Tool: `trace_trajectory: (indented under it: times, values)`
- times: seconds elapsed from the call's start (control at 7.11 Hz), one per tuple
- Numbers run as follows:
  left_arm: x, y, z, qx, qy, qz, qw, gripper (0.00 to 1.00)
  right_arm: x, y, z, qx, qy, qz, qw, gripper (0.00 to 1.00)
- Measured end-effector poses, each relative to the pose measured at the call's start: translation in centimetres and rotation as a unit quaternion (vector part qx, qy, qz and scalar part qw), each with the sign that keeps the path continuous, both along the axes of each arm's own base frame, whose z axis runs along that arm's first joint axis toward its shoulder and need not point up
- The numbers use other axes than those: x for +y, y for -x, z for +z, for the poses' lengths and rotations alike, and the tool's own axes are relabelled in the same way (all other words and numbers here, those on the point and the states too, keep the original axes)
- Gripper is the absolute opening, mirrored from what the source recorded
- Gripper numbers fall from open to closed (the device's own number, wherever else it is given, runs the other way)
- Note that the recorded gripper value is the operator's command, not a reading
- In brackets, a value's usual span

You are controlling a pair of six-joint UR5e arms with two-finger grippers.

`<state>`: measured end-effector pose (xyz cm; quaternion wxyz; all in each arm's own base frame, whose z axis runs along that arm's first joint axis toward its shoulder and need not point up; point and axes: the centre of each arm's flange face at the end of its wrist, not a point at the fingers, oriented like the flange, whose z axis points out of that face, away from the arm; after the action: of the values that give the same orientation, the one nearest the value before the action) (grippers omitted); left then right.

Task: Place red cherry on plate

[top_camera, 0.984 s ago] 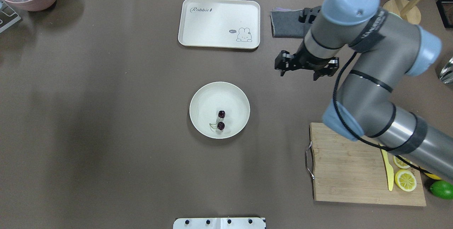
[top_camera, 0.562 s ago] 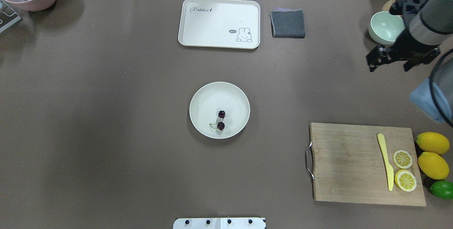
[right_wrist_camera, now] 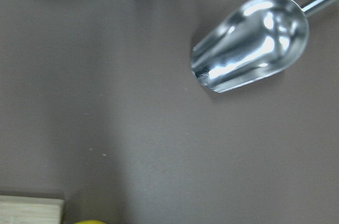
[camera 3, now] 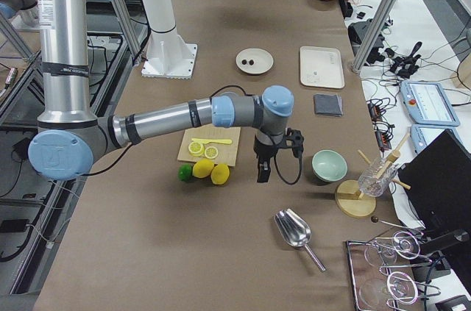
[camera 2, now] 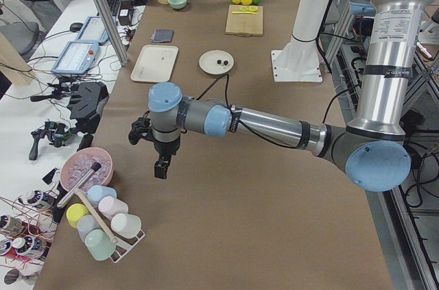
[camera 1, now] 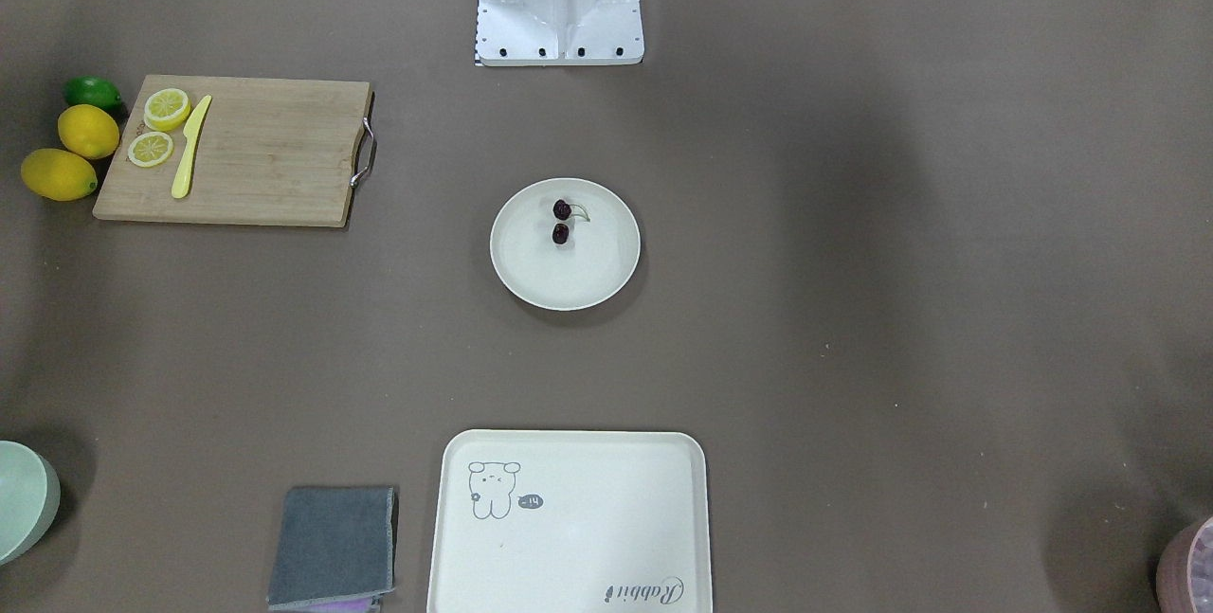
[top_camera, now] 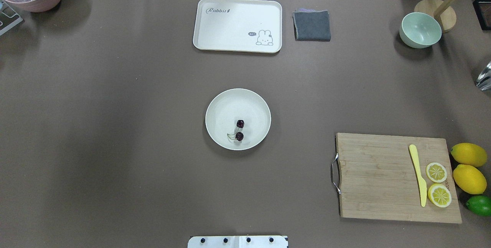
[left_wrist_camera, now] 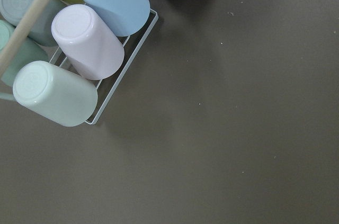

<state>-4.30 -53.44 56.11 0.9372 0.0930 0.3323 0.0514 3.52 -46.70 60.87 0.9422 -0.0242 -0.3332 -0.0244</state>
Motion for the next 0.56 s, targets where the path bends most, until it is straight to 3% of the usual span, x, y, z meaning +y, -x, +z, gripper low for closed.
trace_trajectory:
  times: [0.28, 0.56]
  values:
    - [1.4, 0.1, 1.6, 0.000, 0.013, 0.000, 0.9999, 0.98, 2.9, -5.8, 8.1, -0.012, -0.004, 0.010, 0.9999, 1.00]
    - [2.5, 0.2, 2.6, -0.001, 0.022, 0.000, 0.9998, 0.98, 4.4, -8.8, 10.6, -0.018, -0.008, 0.027, 0.9994, 1.00]
